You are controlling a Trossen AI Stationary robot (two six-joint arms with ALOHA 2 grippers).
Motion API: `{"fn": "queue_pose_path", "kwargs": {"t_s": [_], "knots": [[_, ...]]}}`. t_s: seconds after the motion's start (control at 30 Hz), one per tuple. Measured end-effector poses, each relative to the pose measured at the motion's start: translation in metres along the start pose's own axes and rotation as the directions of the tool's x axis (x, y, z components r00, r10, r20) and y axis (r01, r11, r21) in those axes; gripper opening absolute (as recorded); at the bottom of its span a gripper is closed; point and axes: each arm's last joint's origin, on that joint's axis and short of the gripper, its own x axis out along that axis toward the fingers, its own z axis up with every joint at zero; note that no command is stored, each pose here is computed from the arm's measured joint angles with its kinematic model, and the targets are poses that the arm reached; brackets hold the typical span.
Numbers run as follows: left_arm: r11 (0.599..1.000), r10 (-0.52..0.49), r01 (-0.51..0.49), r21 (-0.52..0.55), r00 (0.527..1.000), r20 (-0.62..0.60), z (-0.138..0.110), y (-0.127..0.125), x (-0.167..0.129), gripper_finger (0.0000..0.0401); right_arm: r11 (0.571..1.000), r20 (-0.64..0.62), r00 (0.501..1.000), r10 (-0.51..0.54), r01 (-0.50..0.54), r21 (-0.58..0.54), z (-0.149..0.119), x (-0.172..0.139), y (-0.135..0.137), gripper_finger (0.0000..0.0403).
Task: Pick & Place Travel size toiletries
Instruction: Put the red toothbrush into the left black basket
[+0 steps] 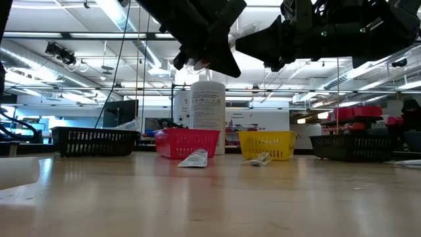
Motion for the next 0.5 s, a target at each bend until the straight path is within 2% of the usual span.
{"fn": "queue_pose_path", "kwargs": {"t_s": [0.3,0.5], "knots": [[0.999,0.045,-0.045,0.002,0.999,0.009,0.011,0.009,-0.016,0.0005,1.000,-0.046,0.999,0.001,-0.001,-0.007,-0.004,0.000,0.000,0.0081],[0.994,0.107,-0.105,0.022,0.992,-0.069,0.013,0.024,-0.038,0.0007,0.999,-0.087,0.995,-0.040,0.039,-0.014,-0.008,0.000,-0.001,0.0081]]}}
